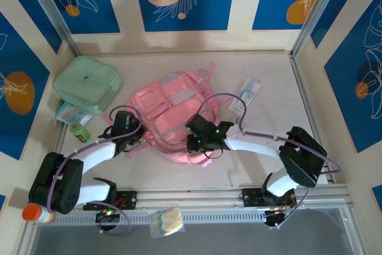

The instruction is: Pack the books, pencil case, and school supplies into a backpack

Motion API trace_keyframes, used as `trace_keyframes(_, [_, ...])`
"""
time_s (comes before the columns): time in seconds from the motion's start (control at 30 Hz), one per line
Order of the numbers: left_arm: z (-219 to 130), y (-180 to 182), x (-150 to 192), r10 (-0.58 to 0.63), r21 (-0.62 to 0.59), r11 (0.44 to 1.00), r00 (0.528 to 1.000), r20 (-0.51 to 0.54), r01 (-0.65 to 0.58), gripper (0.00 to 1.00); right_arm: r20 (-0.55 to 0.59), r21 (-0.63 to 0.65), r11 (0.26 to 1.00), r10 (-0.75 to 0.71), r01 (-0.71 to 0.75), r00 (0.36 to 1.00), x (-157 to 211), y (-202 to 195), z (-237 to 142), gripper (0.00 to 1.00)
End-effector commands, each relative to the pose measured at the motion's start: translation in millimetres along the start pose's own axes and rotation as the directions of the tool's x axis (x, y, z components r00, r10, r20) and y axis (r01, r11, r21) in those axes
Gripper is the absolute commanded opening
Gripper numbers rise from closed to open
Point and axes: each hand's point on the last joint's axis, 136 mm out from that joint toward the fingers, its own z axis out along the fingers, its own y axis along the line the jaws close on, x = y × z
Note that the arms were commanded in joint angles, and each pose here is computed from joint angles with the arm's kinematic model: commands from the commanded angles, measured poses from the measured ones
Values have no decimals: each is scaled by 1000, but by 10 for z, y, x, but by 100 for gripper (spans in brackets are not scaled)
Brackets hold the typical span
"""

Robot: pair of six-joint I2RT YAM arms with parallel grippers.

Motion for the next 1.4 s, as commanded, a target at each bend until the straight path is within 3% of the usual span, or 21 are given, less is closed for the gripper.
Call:
trace_keyframes(0.0, [-51,-132,188,-3,70,998,999,-48,6,0,45,7,1000,-31,31,999,-325,-104,-17,15])
trace_keyframes(0.13, [-139,-225,282,3,83,997,999,-34,-1,0,85,-24,999,-24,26,996,-653,-212,-74,16])
trace_keyframes(0.3, [-184,-232,267,-10,76,997,1000,-10,11,0,106,-24,999,-34,37,994,-794,-265,-243,18])
trace_keyframes(0.6, [-234,-348,252,-35,90,995,999,14,33,0,65,36,998,-45,42,997,-467,-241,-563,36])
trace_keyframes(0.8, [-259,-454,288,-60,129,990,998,10,58,0,92,128,981,-158,146,983,-215,86,-726,42])
trace_keyframes(1.1, [-277,-553,336,-68,155,986,998,-8,68,0,69,67,965,-259,254,963,108,885,-193,41])
trace_keyframes(1.37, [-318,-645,358,-66,192,979,998,-21,68,0,113,71,962,-269,262,956,-96,1111,123,38])
